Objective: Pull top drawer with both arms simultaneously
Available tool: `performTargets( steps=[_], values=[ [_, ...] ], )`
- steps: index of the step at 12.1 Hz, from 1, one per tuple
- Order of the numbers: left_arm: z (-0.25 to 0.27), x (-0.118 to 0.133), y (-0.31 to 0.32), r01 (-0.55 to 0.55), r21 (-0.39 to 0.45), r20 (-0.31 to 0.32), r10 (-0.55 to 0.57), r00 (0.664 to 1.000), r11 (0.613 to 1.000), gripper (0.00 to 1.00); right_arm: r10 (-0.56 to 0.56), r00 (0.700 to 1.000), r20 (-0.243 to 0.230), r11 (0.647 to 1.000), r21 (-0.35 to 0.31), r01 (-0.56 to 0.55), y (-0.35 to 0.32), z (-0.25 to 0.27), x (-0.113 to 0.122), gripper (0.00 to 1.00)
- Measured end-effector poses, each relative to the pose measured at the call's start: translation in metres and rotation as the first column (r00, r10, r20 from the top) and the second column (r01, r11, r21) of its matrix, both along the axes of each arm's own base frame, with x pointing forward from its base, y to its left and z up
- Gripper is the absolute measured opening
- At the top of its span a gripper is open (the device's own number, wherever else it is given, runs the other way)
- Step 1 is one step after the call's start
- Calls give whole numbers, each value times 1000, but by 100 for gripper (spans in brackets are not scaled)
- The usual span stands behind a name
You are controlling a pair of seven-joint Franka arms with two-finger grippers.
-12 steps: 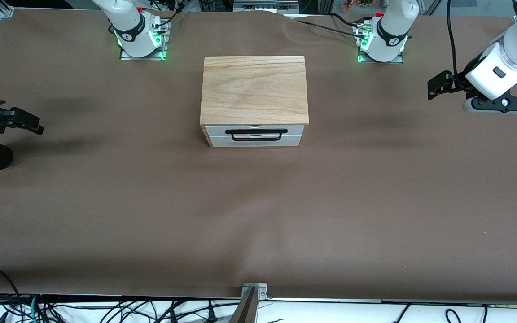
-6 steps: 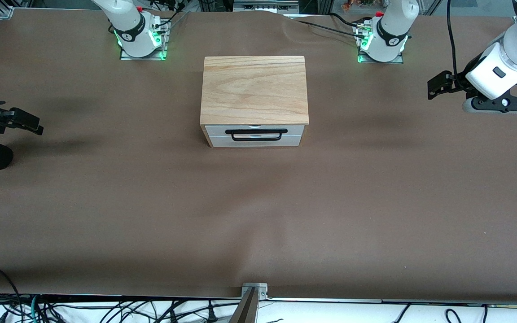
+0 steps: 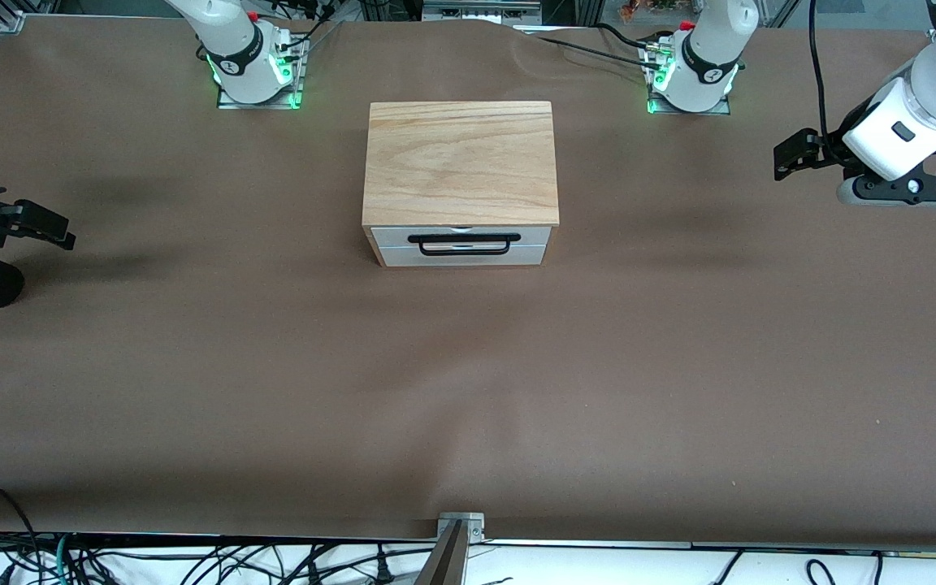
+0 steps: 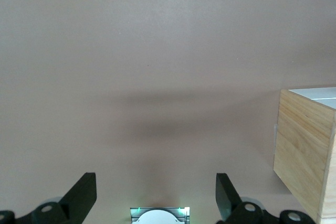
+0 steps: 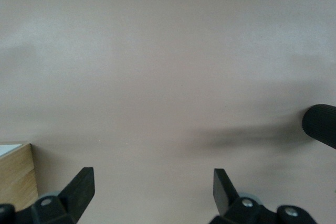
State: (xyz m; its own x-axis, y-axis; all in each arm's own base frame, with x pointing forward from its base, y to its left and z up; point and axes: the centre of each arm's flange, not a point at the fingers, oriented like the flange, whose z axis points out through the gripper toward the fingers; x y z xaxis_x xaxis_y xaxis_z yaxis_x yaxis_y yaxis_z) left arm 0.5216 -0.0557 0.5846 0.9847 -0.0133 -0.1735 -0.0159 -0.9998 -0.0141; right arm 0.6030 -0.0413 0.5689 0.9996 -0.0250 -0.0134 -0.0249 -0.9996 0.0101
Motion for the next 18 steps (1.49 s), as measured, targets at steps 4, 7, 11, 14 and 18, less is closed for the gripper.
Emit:
performTargets(
  steps=[4,7,11,14,18],
  values=[
    [-3,1,0,0,0,-5,0,1000,1000,100,-3,1000,2,1000,0,3,-2,0,1,100],
    [-3,1,0,0,0,-6,0,1000,1000,100,-3,1000,2,1000,0,3,-2,1,1,100],
    [-3,1,0,0,0,-6,0,1000,1000,100,-3,1000,1,1000,0,3,-2,0,1,100],
    [-9,8,0,-1,-2,8,1,1000,1000,100,-3,1000,-11,1000,0,3,-2,-4,2,100],
    [-40,28,-2,-2,-7,36,2,999,1000,100,4,997,-75,999,40,-1,9,-36,8,100]
  ],
)
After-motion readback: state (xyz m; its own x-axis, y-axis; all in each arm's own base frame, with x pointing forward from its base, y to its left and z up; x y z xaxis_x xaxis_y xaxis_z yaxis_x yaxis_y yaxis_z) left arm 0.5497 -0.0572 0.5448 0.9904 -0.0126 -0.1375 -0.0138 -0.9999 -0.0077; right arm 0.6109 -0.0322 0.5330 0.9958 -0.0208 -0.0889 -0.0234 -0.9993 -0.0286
